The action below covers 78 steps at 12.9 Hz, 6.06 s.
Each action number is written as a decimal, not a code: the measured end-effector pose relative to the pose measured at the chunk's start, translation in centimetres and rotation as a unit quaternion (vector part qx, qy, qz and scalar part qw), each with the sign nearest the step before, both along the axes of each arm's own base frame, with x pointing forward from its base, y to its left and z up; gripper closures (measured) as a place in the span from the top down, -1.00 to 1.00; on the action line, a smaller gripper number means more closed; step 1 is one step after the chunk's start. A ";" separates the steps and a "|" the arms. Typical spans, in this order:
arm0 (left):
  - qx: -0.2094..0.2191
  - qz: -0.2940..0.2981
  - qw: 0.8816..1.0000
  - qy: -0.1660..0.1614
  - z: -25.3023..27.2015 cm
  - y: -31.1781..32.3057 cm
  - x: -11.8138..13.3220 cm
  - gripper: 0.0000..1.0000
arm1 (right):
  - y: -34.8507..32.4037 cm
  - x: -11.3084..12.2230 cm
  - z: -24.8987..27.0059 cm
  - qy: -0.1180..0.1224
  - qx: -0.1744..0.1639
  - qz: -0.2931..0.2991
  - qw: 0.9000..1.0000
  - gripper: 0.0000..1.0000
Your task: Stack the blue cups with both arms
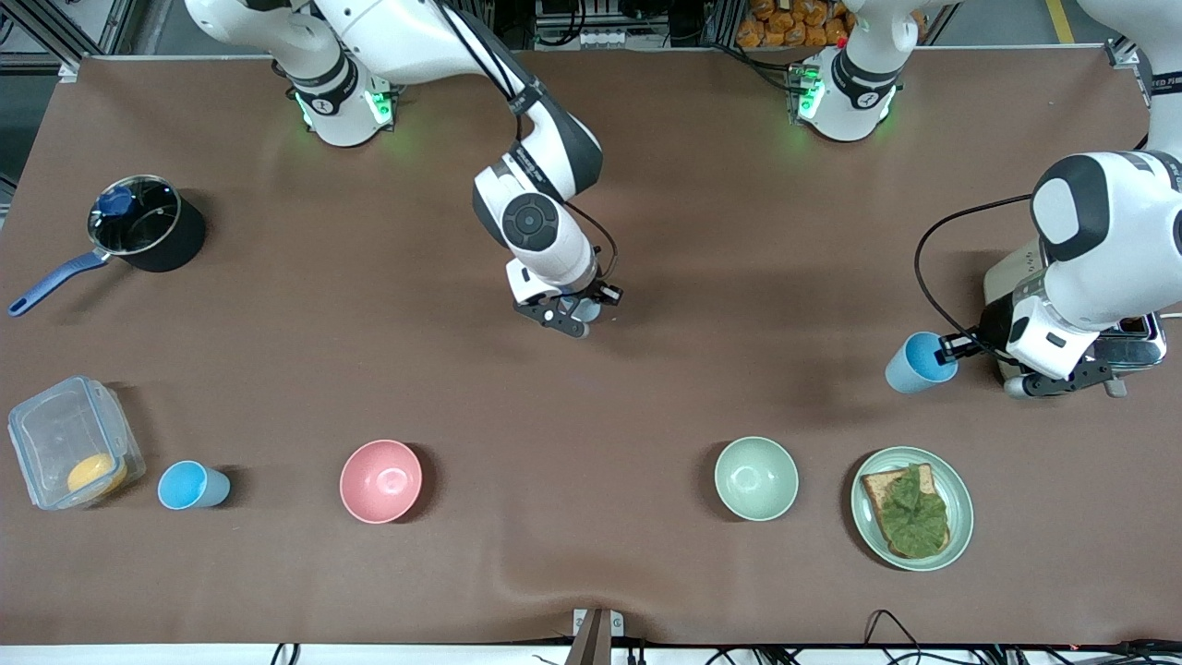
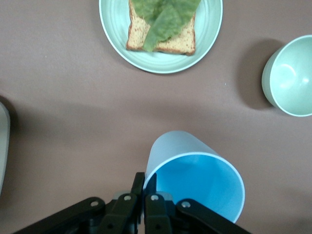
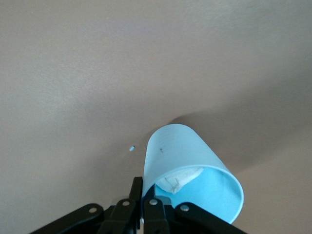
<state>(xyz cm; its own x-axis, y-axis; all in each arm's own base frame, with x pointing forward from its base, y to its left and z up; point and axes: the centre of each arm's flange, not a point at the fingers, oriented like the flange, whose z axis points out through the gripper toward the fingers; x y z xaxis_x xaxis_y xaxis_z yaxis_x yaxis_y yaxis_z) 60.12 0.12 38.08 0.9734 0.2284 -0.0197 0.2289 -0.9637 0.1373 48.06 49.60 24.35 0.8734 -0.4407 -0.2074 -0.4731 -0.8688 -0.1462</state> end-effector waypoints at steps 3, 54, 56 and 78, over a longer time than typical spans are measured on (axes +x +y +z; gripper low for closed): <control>0.000 0.015 1.000 -0.003 0.8 0.1 0.1 -0.94 | 0.1 0.7 0.4 0.002 0.019 -0.020 1.000 -0.74; 0.012 0.090 0.987 0.132 -8.0 -48.3 -13.0 -0.94 | -47.8 6.8 35.6 -0.101 -0.110 0.276 0.949 1.00; 0.017 0.093 0.986 0.137 -9.0 -48.0 -12.8 -0.94 | -47.8 6.6 35.4 -0.093 -0.108 0.277 0.950 1.00; 0.110 -0.013 0.994 0.019 21.0 -13.9 -5.0 1.00 | -47.8 6.4 35.3 -0.081 -0.104 0.278 0.952 1.00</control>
<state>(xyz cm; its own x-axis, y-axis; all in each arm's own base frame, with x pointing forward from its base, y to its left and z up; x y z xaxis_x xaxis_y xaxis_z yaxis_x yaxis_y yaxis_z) 55.13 -13.81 59.07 0.9786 0.2057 -0.0092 0.2042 -0.9751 -0.0862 54.49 1.80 59.63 0.9967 0.0811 -0.0097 0.0813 -0.9964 0.0250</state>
